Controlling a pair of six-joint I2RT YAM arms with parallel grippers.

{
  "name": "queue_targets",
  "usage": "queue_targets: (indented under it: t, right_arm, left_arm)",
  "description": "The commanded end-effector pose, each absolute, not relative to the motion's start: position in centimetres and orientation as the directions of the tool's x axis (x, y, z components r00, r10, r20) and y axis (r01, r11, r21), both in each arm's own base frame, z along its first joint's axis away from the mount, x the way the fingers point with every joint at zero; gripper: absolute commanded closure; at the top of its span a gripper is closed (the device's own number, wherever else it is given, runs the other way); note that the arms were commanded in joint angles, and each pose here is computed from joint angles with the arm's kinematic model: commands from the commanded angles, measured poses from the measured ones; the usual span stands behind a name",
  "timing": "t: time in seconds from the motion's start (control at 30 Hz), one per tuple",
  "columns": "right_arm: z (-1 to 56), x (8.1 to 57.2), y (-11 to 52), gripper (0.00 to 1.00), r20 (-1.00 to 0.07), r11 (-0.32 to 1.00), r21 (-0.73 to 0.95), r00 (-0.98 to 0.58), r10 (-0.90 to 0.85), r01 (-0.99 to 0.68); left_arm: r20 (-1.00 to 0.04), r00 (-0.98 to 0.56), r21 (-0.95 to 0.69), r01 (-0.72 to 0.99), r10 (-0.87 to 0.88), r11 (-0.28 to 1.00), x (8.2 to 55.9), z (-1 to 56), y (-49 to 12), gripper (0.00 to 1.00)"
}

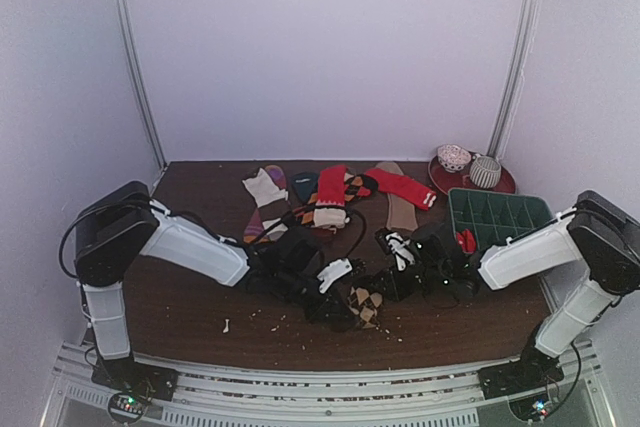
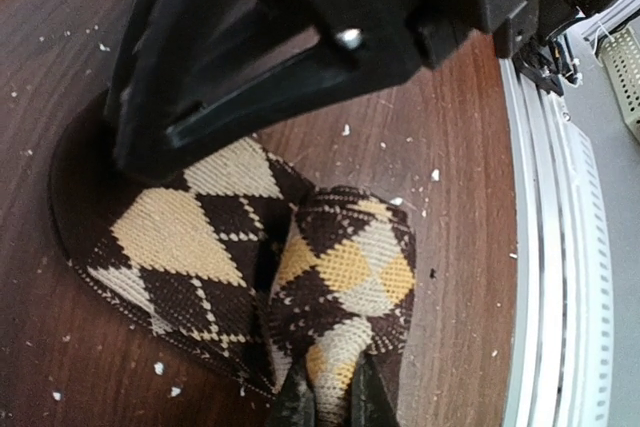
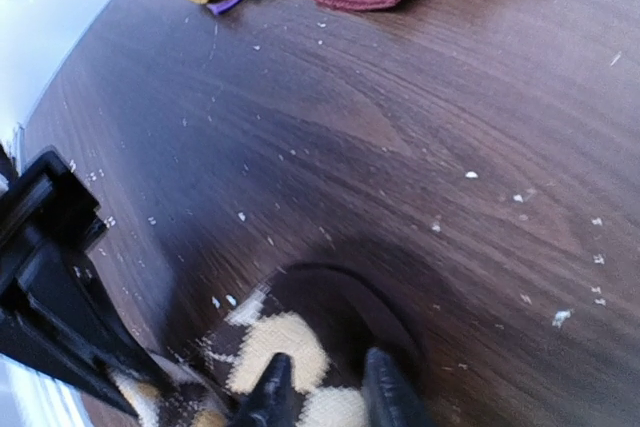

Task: Roll the socks
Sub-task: Roll a pair of socks at the center of the board.

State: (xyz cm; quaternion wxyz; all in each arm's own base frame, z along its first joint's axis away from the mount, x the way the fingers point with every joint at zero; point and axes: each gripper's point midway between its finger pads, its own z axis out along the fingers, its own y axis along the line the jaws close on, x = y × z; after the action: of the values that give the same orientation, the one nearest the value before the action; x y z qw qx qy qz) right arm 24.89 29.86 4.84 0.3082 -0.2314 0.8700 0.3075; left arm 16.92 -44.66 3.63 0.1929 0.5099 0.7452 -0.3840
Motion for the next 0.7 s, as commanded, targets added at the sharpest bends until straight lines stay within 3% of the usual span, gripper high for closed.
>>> queue_targets:
  t: [0.0,0.27,0.47,0.67]
  right_arm:
    - [5.2,25.6,31.4,0.82,-0.678,0.663,0.417,-0.699,-0.228,-0.621]
    - [4.2,28.2,32.3,0.89,-0.663,0.668,0.414,-0.708,-0.244,-0.618]
    - [3.1,28.9,32.2,0.89,-0.637,0.686,0.41,-0.727,-0.256,-0.601]
    - [1.8,29.8,33.0,0.89,-0.613,0.68,0.408,-0.735,-0.291,-0.609]
  left_arm:
    - [-0.618,-0.364,-0.23,0.931,0.697,0.283,18.5,-0.6,-41.5,1.0]
    - [-0.799,-0.115,-0.008,0.983,0.59,0.181,20.5,5.4,-44.1,1.0]
    - [-0.772,-0.116,-0.028,0.988,0.625,0.149,19.7,3.4,-44.4,1.0]
    - [-0.749,0.036,0.061,0.998,0.661,0.016,16.3,2.6,-45.7,1.0]
